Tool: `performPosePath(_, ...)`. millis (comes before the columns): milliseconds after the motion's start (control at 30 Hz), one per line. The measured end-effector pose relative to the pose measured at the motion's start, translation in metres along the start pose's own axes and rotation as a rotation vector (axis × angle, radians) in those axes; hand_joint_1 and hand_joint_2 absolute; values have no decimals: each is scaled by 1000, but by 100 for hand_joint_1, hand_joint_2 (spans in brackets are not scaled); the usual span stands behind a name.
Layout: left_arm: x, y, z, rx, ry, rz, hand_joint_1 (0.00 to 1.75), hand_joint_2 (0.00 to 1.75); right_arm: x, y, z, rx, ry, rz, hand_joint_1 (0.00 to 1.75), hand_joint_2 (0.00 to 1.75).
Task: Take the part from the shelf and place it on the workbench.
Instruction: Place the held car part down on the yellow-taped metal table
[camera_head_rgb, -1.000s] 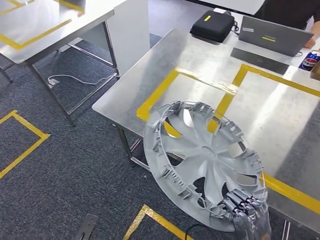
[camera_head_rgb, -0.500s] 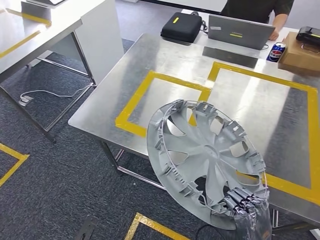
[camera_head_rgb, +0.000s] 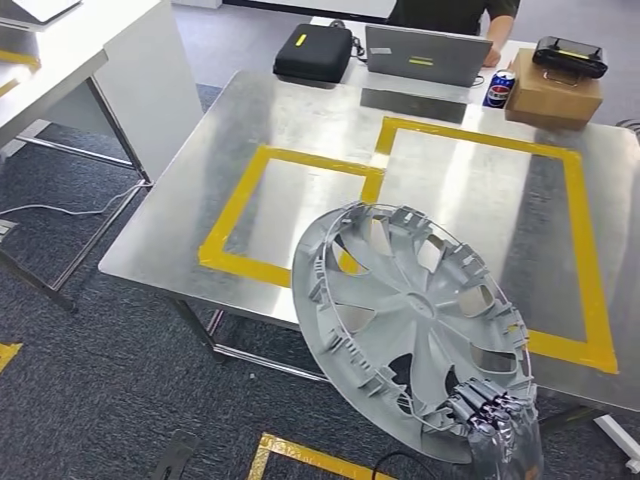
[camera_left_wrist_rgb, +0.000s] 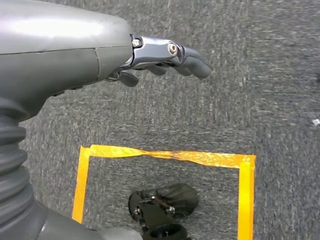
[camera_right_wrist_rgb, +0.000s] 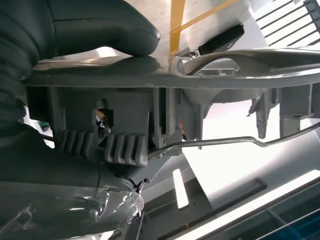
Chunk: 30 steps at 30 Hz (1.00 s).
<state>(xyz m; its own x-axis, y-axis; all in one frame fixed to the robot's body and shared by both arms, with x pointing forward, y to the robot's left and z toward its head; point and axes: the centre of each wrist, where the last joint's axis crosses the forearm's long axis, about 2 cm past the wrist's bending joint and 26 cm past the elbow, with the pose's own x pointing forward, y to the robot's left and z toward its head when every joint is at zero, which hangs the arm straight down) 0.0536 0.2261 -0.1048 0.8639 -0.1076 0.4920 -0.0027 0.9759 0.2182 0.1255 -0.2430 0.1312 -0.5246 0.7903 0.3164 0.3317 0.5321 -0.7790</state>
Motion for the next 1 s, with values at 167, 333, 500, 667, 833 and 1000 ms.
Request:
performPosePath(167, 1, 0, -1, -3, -2, 0, 0, 175, -1, 0, 1, 1, 15, -15, 175, 175)
performPosePath(333, -1, 1, 0, -15, 1, 0, 0, 175, -5, 2, 1, 51, 39, -25, 175, 175)
performPosePath(500, 0, 3, -2, -21, -5, -7, 0, 175, -15, 3, 4, 110, 107, -39, 175, 175)
performPosePath(667, 1, 4, -2, -36, -9, -25, 0, 175, -49, -3, 8, 176, 192, -33, 175, 175)
performPosePath(833, 2, 4, -3, -57, -16, -53, 0, 175, -106, -23, 13, 235, 296, 33, 175, 175)
performPosePath(1000, 5, 4, -4, -77, -26, -78, 0, 175, -171, -56, 23, 306, 428, 147, 175, 175)
